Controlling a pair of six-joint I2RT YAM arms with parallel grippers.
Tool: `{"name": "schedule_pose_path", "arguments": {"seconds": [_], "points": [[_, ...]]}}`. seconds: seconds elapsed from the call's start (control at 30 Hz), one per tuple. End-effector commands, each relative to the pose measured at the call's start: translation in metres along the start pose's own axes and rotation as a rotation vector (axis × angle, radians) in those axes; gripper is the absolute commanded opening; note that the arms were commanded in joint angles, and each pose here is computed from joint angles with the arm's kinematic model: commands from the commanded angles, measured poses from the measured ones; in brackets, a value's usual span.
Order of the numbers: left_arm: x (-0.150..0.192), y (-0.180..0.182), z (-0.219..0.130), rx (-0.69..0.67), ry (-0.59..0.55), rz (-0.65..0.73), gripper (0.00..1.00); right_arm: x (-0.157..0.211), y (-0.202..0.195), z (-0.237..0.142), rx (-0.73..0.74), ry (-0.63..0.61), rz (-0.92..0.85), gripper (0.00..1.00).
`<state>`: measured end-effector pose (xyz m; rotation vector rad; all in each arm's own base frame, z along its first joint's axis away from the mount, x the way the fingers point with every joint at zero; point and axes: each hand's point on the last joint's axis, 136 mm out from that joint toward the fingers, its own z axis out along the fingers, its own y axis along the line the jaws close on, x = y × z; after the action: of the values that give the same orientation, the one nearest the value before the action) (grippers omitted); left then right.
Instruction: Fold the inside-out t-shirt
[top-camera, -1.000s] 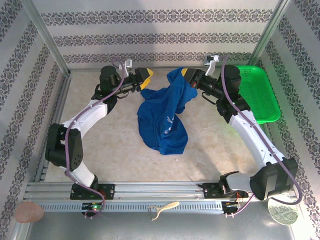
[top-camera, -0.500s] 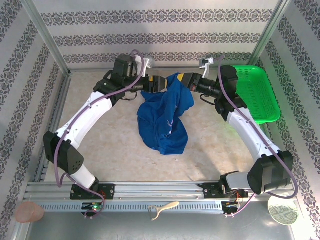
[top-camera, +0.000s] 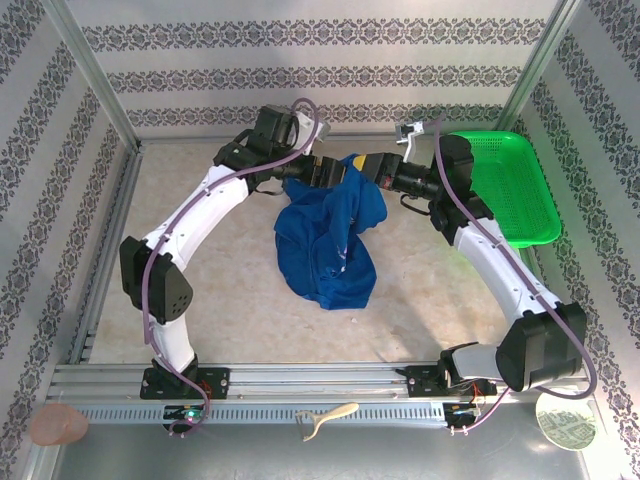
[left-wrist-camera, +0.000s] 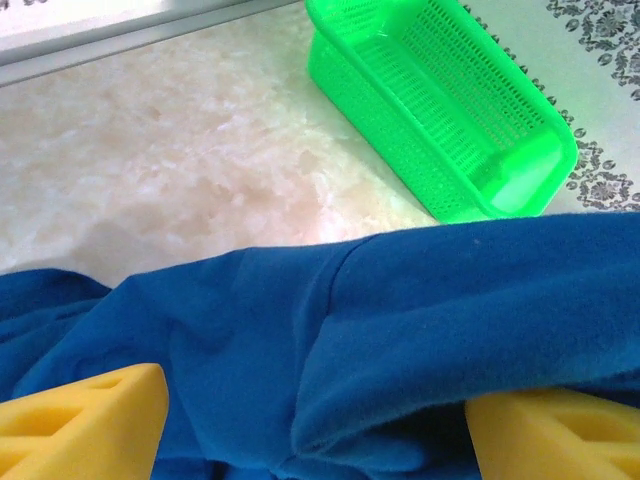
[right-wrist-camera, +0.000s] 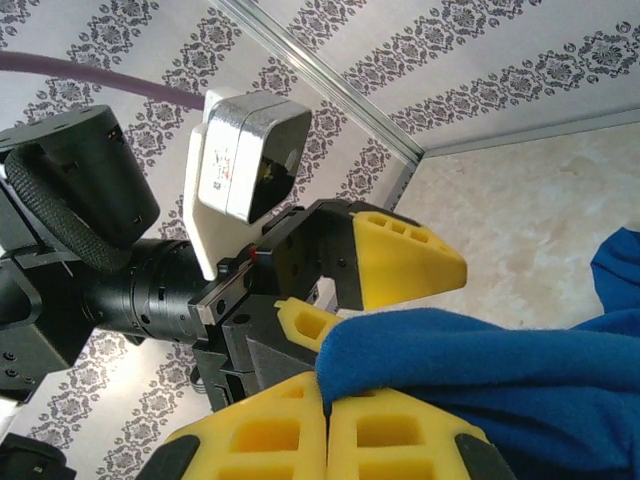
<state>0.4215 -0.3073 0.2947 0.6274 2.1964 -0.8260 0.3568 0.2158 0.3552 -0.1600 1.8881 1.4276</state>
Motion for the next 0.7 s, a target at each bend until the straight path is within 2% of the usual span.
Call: {"name": "schedule_pose_path", "arguments": {"seconds": [0.0, 0.13, 0.2, 0.23, 0.27, 0.4, 0.5, 0.6, 0.67], "points": [[0.006, -0.019, 0.009, 0.073, 0.040, 0.073, 0.81, 0.001, 0.016, -0.008, -0.028, 0.001, -0.028, 0.00], [0.006, -0.028, 0.028, 0.157, 0.051, 0.065, 0.84, 0.003, 0.017, -0.011, -0.018, -0.002, -0.033, 0.00], [0.003, -0.026, 0.039, 0.184, 0.034, 0.034, 0.80, 0.004, 0.016, -0.014, -0.010, -0.005, -0.030, 0.00], [0.000, -0.028, 0.043, 0.211, 0.021, 0.024, 0.74, 0.005, 0.015, -0.015, -0.006, -0.004, -0.028, 0.00], [-0.004, -0.029, 0.045, 0.241, 0.001, 0.008, 0.61, 0.006, 0.013, -0.018, 0.000, -0.005, -0.024, 0.00], [-0.020, -0.028, 0.040, 0.306, -0.058, -0.064, 0.01, 0.013, -0.007, -0.031, 0.058, -0.038, 0.015, 0.00], [-0.027, -0.019, 0.020, 0.318, -0.116, -0.126, 0.00, 0.018, -0.033, -0.041, 0.136, -0.068, 0.060, 0.00], [-0.031, -0.019, -0.009, 0.354, -0.187, -0.186, 0.00, 0.028, -0.072, -0.049, 0.296, -0.067, 0.097, 0.00], [-0.029, -0.021, -0.026, 0.367, -0.218, -0.219, 0.00, 0.036, -0.092, -0.054, 0.404, -0.035, 0.096, 0.19]]}}
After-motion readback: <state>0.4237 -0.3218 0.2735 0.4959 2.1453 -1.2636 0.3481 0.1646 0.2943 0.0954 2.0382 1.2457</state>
